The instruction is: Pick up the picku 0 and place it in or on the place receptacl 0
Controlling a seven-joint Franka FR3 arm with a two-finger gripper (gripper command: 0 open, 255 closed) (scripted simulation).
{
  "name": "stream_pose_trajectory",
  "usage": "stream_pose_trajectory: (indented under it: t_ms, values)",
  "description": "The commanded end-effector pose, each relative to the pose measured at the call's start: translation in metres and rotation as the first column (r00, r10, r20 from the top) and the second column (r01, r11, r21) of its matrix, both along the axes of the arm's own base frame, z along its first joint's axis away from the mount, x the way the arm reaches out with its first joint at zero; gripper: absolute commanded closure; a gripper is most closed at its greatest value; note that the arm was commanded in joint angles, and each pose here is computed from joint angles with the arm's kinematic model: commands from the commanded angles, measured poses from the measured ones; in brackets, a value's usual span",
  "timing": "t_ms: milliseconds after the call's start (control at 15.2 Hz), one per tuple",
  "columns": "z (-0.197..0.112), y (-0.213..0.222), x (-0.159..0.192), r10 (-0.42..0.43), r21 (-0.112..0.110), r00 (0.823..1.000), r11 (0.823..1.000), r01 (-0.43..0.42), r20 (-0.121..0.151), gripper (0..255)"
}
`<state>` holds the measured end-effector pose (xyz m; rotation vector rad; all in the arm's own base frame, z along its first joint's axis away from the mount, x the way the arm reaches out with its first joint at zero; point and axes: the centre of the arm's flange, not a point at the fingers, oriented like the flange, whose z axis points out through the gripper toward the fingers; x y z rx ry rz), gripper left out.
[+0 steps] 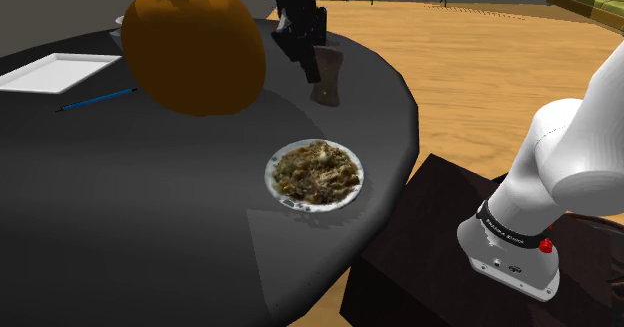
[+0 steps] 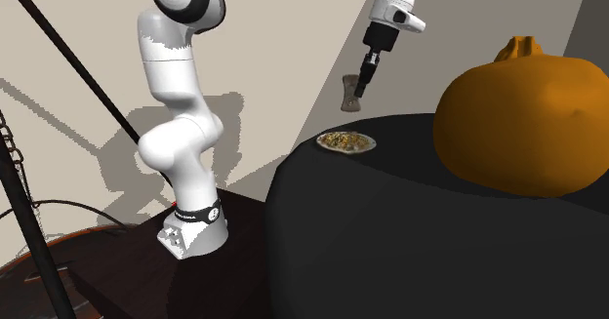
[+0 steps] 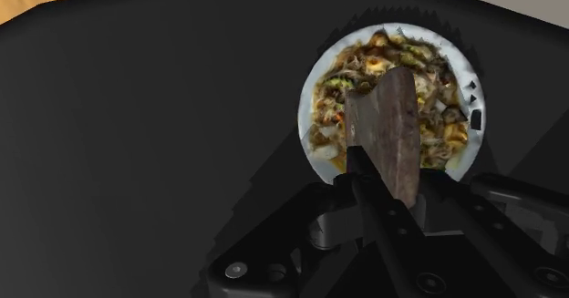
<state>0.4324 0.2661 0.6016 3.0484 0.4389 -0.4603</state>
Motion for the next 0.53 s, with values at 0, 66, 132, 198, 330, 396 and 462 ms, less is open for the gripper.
stream_pose_trajectory:
  t_ms: [0,66,132,198,330,396,462]
  values:
    - [-0.001,0.024,-0.012,-0.002,0.0,1.0,1.0,0.002,0.0,255]
    - [0.0,0.036,-0.017,-0.002,0.0,1.0,1.0,0.002,0.0,255]
    - [0.0,0.048,-0.023,-0.002,0.0,1.0,1.0,0.002,0.0,255]
    - [0.0,0.054,-0.025,-0.002,0.0,1.0,1.0,0.002,0.0,255]
    - [-0.01,0.054,-0.025,-0.002,0.0,1.0,1.0,0.002,0.0,255]
    - [-0.015,0.054,-0.025,-0.002,0.0,1.0,1.0,0.002,0.0,255]
    - [-0.021,0.054,-0.025,-0.002,0.0,1.0,1.0,0.002,0.0,255]
